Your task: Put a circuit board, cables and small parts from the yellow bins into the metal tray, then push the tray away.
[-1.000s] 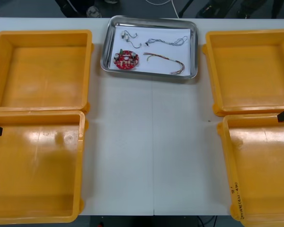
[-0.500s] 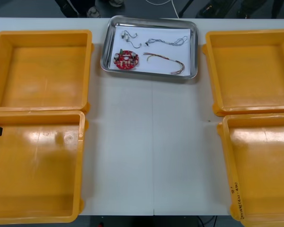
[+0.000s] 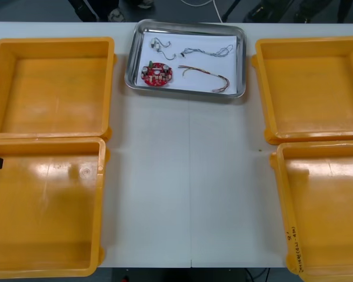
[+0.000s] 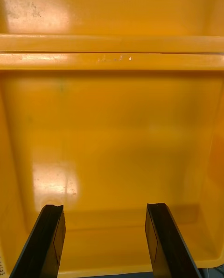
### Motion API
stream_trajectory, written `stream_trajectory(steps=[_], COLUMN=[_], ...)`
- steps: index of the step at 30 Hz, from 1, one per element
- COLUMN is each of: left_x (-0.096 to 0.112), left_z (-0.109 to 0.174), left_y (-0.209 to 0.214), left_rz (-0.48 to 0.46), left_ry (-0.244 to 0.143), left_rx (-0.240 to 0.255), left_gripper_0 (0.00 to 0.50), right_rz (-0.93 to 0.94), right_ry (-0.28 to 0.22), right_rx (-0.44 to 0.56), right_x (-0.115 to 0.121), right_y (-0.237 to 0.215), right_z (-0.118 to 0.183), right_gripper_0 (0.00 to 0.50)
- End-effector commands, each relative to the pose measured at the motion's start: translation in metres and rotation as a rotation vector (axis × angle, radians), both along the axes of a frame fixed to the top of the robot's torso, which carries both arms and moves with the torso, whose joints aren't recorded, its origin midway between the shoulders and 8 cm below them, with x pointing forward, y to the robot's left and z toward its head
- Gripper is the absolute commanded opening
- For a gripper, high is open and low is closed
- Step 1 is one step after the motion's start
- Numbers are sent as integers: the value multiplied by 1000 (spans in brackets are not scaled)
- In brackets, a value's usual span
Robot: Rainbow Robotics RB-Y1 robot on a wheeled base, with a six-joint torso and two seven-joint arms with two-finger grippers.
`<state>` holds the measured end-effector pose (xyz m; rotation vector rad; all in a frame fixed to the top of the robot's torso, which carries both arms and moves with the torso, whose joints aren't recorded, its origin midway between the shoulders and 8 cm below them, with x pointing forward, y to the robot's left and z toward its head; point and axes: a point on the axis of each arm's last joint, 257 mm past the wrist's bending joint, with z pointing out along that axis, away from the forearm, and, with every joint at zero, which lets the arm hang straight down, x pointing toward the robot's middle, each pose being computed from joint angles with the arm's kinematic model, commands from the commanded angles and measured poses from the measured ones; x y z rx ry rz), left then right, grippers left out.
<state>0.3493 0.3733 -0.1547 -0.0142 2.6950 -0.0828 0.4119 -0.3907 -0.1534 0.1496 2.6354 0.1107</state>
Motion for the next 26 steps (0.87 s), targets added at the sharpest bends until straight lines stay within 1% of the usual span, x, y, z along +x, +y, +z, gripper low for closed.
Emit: stream_trajectory(steps=[1,5,26], left_x=[-4,-4,-4], left_z=[13,13,13], left_y=[13,13,13], left_rz=[-69,-69,-69], left_ry=[-18,-18,-18], left_rx=[87,87,87], left_gripper_0=[500,500,500], right_rz=[-4,-10,-10], right_ry=[-13,3,3], right_rx=[-51,-53,-53], right_x=[-3,-7,-7], right_y=[-20,-21,-21], right_z=[13,11,11], right_gripper_0=[500,500,500])
